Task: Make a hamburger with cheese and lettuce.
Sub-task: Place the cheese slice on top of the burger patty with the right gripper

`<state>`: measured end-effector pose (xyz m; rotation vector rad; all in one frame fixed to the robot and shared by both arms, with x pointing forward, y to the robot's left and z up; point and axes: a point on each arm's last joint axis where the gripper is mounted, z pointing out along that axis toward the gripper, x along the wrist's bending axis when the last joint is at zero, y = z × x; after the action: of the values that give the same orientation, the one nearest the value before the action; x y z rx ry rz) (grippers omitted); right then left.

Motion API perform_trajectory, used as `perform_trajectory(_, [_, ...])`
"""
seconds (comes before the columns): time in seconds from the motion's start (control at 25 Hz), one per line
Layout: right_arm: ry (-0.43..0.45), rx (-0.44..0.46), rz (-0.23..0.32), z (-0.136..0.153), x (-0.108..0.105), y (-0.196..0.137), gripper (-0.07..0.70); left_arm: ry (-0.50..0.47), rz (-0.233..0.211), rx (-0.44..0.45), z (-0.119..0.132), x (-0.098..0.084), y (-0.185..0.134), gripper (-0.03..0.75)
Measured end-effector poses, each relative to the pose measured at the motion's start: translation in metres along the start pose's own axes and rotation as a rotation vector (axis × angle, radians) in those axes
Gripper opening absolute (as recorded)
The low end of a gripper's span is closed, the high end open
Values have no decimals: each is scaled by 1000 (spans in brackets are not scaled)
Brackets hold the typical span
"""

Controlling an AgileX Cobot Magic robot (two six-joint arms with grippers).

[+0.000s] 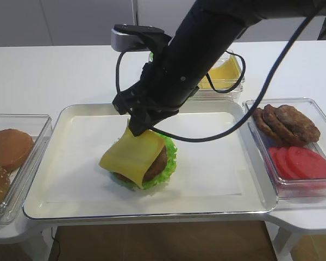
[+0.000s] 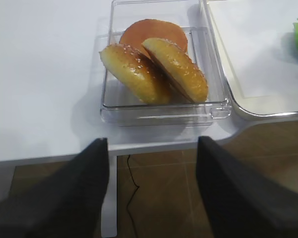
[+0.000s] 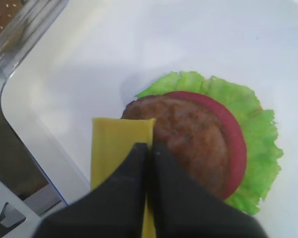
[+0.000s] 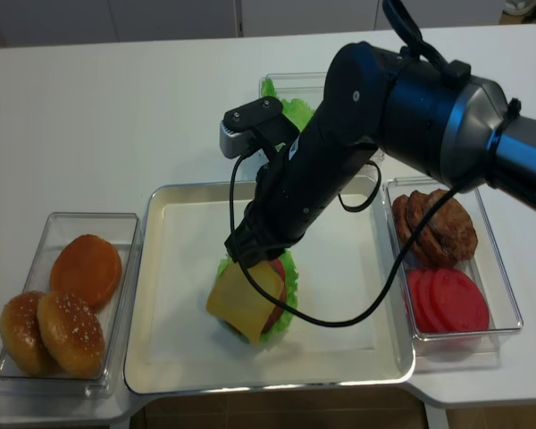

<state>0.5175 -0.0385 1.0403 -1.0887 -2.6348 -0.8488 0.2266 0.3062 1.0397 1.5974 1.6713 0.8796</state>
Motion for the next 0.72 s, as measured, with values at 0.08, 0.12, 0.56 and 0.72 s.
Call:
perform_trajectory(0.08, [-12,-3,-8,0,-1,0,27,0,0,0,0,0,0,414])
perform_trajectory(0.12, [-15,-5,-9,0,-1,0,27,0,0,0,0,0,0,414])
perform_trajectory(0.56, [-44,-42,-20,0,-4,4,27,0,0,0,0,0,0,414])
perform_trajectory(0.72, [-61,-37,-35,0,-5,3,27,0,0,0,0,0,0,414])
